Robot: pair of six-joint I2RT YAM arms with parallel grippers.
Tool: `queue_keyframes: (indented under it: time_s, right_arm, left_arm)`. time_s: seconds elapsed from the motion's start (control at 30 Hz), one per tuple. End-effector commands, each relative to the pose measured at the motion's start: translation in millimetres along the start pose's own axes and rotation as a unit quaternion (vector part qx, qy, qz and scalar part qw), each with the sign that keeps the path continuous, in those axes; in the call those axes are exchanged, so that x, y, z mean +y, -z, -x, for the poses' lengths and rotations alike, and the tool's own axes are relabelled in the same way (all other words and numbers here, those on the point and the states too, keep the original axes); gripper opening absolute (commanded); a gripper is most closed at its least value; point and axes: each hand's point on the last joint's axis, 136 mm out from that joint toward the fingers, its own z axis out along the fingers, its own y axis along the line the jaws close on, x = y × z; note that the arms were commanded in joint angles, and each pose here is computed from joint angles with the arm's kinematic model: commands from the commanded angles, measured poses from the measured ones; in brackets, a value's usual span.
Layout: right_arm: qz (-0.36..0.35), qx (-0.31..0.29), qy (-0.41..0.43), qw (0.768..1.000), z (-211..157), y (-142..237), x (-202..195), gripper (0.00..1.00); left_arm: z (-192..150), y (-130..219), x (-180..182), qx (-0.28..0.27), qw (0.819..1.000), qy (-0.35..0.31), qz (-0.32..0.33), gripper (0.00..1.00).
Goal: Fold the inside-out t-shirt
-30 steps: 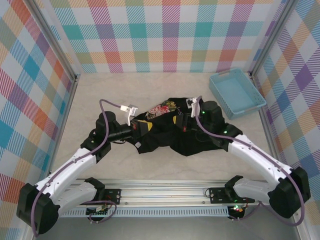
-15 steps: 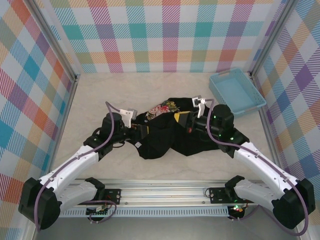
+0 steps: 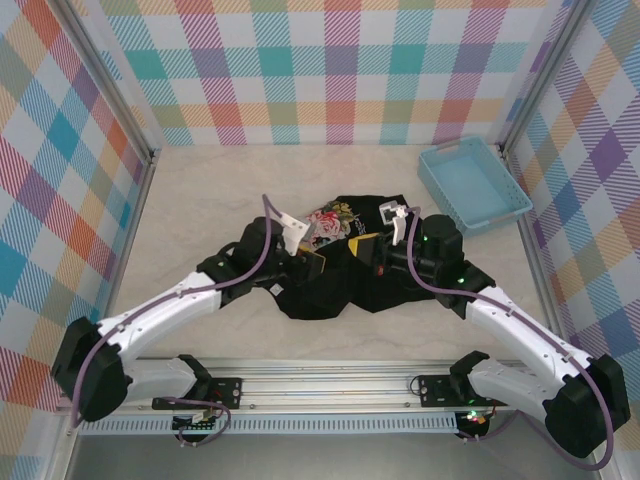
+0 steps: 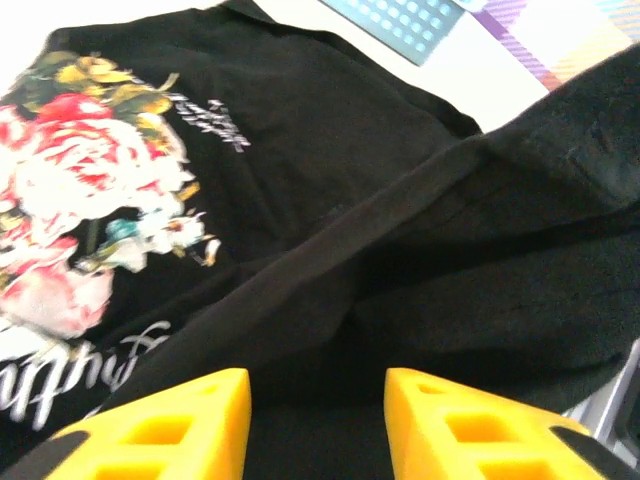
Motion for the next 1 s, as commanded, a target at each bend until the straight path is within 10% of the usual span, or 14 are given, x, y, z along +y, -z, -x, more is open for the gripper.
queue_keyframes:
  time_s: [0.0,0.47,0.7,0.97]
  right_arm:
    - [0.011,-0.004,0.015,1.0,-0.4,3.6,4.1,0.0]
    - [0.004,-0.015,0.011,1.0,-2.7,9.8,1.5,0.0]
    - [-0.072,-0.019,0.006,0.997,-5.3,18.8,-24.0,0.0]
    - [-0.187,-0.024,0.042,0.981,-2.8,34.4,-59.5,0.0]
  left_arm:
    - [10.5,-14.9,-17.7,0.004,0.999,-0.029,-0.042,0.37]
    - [18.3,-88.9,-17.1,0.02,0.996,-0.039,-0.082,0.66]
    - [39.8,-81.8,-17.6,-0.016,0.996,-0.015,-0.084,0.2]
    - [63.4,-2.9,-33.6,-0.054,0.985,0.035,-0.161,0.04]
